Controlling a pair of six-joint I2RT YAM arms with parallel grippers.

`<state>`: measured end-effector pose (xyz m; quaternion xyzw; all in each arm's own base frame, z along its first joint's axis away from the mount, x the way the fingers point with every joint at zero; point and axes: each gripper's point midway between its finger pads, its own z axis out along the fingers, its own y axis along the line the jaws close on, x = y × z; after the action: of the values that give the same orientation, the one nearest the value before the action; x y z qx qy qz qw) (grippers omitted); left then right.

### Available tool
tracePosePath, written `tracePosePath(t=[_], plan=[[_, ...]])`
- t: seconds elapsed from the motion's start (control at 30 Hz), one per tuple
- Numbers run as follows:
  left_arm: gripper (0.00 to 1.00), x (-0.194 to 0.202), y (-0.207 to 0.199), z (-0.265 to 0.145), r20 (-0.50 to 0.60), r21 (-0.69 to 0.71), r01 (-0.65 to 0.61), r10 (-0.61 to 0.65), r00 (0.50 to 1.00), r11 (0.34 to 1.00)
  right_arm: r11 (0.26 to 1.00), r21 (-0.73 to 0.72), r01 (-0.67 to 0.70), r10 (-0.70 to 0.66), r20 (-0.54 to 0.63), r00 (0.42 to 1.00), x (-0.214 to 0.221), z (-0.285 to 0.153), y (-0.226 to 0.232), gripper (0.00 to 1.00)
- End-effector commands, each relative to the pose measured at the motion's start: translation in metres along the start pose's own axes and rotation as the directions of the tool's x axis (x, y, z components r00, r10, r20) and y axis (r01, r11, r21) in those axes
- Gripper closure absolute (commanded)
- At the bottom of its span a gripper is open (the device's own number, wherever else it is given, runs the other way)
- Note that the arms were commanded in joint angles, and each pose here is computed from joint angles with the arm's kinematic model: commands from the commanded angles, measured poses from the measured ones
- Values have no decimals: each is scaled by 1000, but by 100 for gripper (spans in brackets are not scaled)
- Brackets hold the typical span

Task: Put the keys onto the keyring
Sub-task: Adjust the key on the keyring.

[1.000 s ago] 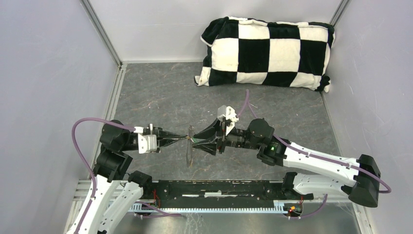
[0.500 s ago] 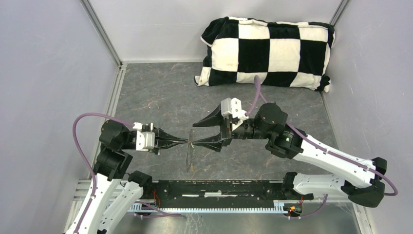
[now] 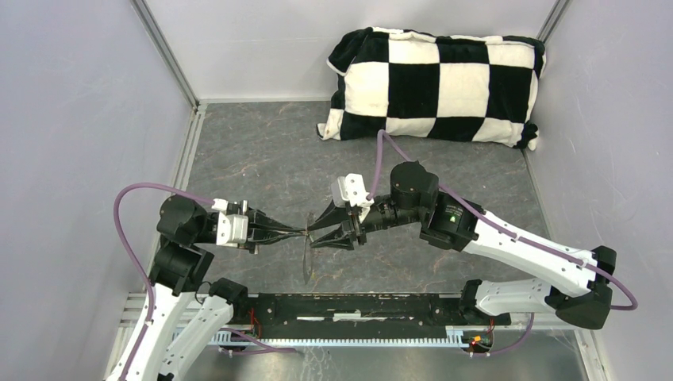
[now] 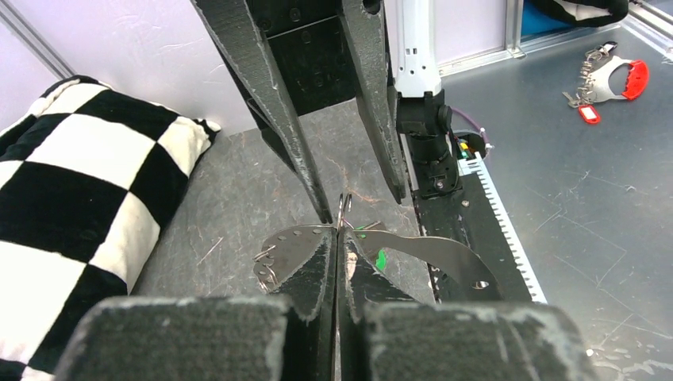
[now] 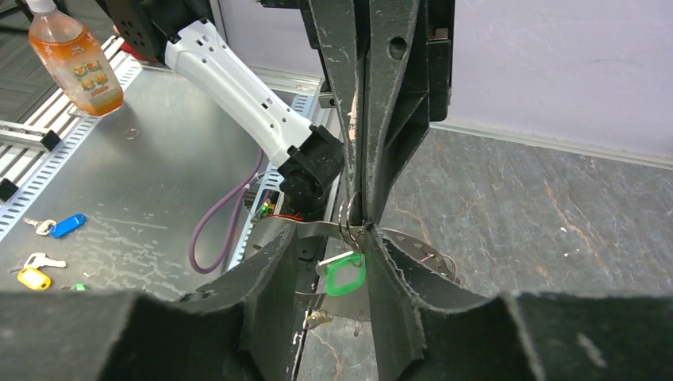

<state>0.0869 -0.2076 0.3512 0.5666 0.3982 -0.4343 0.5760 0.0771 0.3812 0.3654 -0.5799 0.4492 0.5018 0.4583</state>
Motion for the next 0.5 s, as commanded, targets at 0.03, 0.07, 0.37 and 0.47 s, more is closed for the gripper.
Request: tracePosePath(t=[0.03,0.07,0.37,0.47], plan=[[98,-23,-5,-1,34,19,-42,41,999,999,999,-19,40,-38,58,998,-22,-2,3,67],[98,-23,-6,-1,34,19,-43,43,999,999,999,-17,35,-34,61,998,-22,-1,2,70],[98,-15,-8,-1,25,21,-19,18,1000,1000,1000,-11,10,-9,84,996,-20,7,-2,89],[98,-13,-7,-1,21,21,-11,11,1000,1000,1000,-1,5,-5,65,998,-16,7,-5,93]])
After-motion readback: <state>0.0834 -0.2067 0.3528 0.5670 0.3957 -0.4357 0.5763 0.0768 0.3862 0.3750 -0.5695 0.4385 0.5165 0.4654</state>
